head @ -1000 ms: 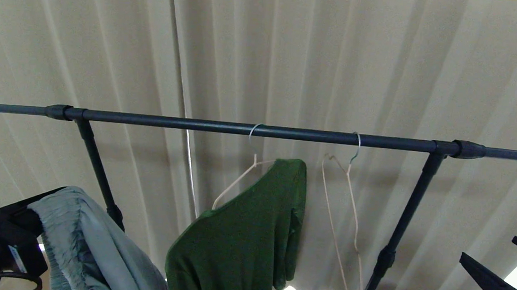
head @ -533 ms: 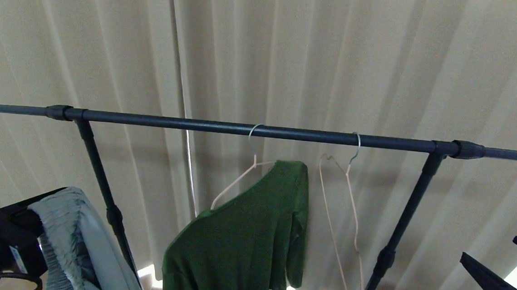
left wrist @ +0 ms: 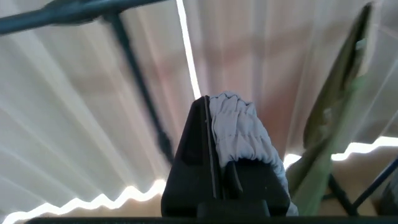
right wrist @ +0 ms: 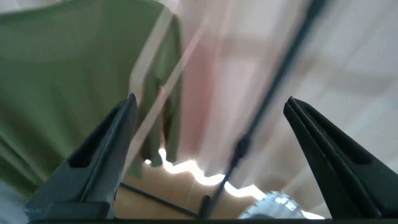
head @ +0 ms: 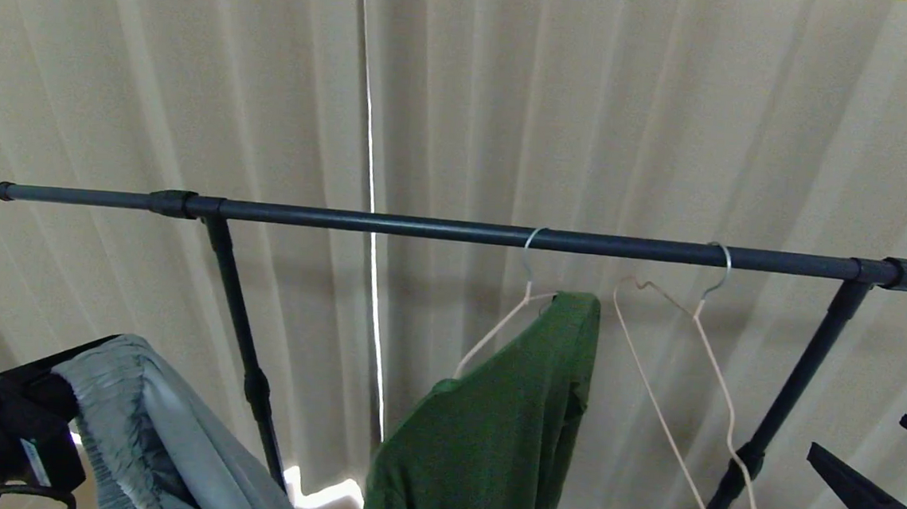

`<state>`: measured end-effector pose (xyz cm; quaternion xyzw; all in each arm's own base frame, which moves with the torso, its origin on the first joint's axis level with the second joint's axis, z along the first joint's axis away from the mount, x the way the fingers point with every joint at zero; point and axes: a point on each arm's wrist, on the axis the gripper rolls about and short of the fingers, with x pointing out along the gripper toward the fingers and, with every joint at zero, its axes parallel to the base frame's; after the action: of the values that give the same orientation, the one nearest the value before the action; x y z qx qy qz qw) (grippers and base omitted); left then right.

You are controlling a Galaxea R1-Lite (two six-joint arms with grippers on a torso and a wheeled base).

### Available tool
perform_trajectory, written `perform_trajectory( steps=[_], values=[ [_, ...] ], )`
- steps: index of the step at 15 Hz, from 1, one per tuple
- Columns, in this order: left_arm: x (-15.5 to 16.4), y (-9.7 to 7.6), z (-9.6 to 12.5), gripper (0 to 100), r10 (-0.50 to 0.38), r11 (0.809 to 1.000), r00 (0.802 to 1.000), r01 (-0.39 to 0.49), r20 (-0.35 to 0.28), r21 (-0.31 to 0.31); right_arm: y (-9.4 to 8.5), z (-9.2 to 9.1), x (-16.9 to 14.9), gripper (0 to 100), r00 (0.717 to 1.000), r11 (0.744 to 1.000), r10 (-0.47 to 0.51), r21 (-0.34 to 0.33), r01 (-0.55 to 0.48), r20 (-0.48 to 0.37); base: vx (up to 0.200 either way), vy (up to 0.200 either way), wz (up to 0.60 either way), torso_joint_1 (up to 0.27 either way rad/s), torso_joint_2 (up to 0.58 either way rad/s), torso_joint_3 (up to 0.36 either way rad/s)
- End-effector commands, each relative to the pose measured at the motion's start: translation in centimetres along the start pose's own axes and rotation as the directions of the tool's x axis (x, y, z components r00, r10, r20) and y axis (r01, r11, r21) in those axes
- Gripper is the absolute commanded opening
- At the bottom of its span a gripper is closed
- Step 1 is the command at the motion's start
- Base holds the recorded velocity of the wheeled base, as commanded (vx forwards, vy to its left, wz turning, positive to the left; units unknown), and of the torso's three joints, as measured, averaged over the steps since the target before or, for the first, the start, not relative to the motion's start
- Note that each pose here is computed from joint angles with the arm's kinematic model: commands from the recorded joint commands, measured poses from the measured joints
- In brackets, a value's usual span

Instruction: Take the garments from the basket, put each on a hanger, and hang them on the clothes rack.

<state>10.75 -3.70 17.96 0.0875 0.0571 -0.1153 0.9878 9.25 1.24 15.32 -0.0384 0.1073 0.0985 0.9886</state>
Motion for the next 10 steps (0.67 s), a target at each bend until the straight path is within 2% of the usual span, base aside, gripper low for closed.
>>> perform_trajectory(
  steps=[1, 6, 7, 8, 10],
  values=[
    [0.0, 0.0, -0.2, 0, -0.002, 1.000, 1.000, 0.002, -0.006, 0.002, 0.0, 0.1, 0.0, 100, 1.000, 1.000, 0.000, 0.000, 0.000, 0.001, 0.000, 0.000, 0.00, 0.000, 0.00, 0.000],
    [-0.7, 0.1, -0.3, 0, 0.002, 1.000, 1.000, -0.002, 0.013, 0.000, 0.1, -0.7, 0.0, 100, 1.000, 1.000, 0.006, 0.006, -0.006, -0.023, 0.000, 0.000, 0.00, 0.000, 0.00, 0.000],
    [-1.2, 0.1, -0.4, 0, 0.007, 1.000, 1.000, -0.008, 0.028, 0.016, 0.0, -0.7, 0.0, 100, 0.999, 1.000, -0.021, 0.005, 0.021, -0.031, 0.000, 0.000, 0.00, 0.000, 0.00, 0.000],
    [-1.4, 0.2, -0.3, 0, 0.009, 1.000, 0.999, -0.010, 0.037, 0.021, -0.1, -0.6, 0.0, 100, 0.999, 0.999, -0.038, 0.005, 0.038, -0.034, 0.000, 0.000, 0.00, 0.000, 0.00, 0.000],
    [-1.7, 0.3, -0.2, 0, 0.015, 1.000, 0.999, -0.017, 0.050, 0.026, -0.4, 1.0, 0.1, 100, 0.992, 0.995, -0.104, 0.002, 0.104, -0.071, 0.000, 0.000, 0.00, 0.000, 0.00, 0.000]
  ],
)
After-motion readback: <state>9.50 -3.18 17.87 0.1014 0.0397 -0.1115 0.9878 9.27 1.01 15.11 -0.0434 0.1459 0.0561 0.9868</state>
